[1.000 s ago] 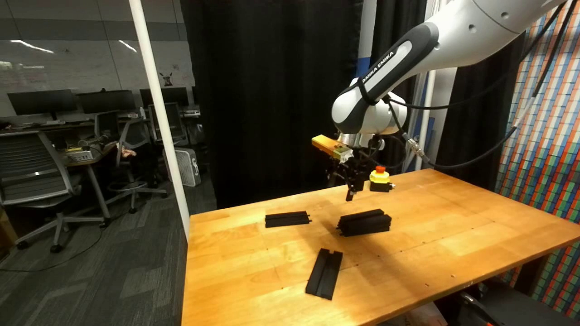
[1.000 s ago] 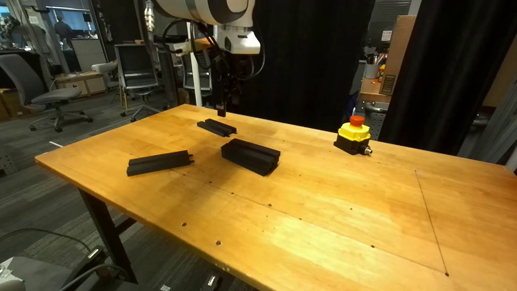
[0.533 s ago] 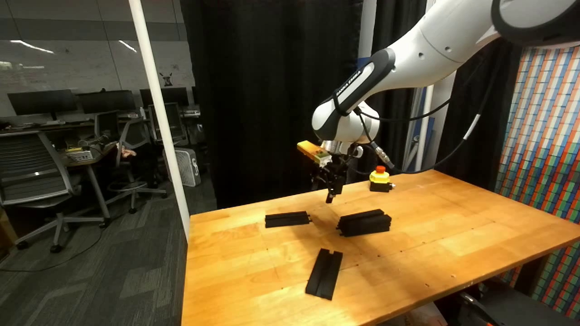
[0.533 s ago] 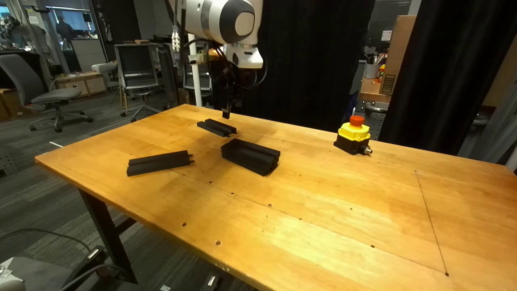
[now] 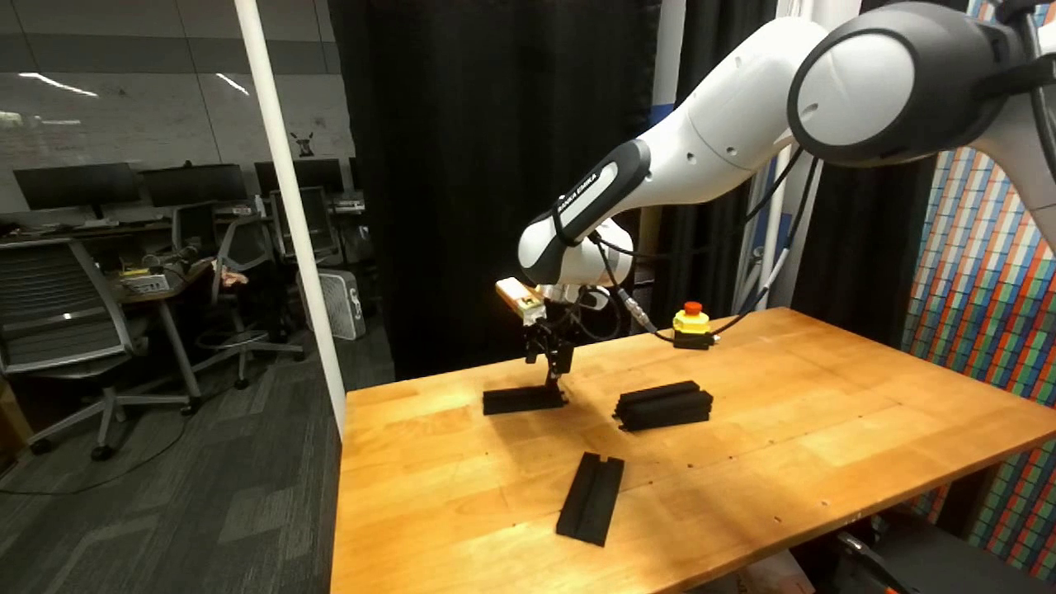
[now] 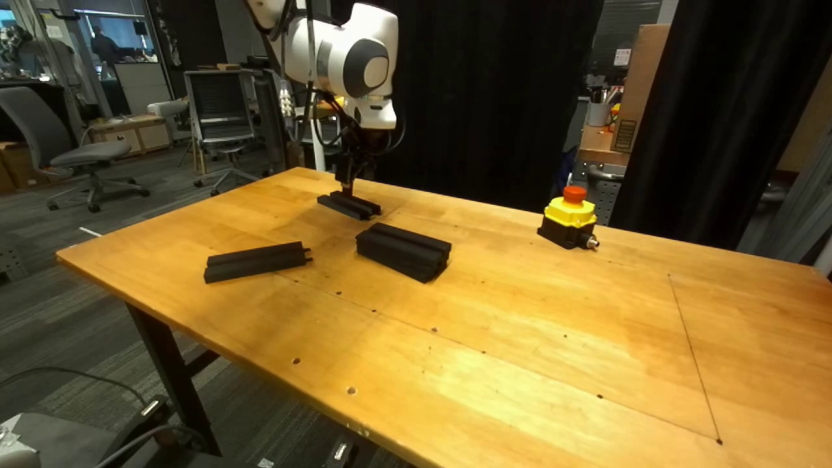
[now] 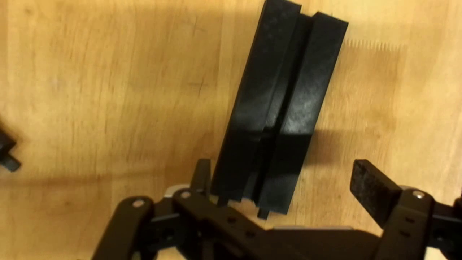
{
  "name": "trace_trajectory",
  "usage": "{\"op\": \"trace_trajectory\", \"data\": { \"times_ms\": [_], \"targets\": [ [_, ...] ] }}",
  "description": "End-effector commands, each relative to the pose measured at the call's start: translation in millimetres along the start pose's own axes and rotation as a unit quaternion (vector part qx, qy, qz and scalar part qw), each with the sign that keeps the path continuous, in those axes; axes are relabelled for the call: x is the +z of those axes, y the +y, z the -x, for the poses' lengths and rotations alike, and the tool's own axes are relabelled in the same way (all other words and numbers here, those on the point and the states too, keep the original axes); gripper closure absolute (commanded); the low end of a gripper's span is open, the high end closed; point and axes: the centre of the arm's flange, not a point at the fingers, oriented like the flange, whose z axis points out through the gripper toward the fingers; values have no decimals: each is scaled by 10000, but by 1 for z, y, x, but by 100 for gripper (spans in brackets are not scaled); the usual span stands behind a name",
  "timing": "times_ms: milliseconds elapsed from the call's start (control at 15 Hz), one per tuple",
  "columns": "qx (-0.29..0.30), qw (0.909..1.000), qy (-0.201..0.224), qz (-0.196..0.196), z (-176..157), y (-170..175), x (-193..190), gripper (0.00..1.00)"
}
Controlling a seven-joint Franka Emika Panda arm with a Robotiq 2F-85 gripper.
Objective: Stack up the black objects.
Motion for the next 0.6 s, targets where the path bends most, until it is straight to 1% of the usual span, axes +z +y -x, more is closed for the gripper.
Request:
{"op": "trace_trajectory", "data": {
  "times_ms": [0,267,533],
  "targets": [
    [253,9996,-12,108,38,-31,18,0],
    [511,9985,-9,202,74,-35,37,0],
    [794,9965,54,243,92,-36,51,0]
  ]
}}
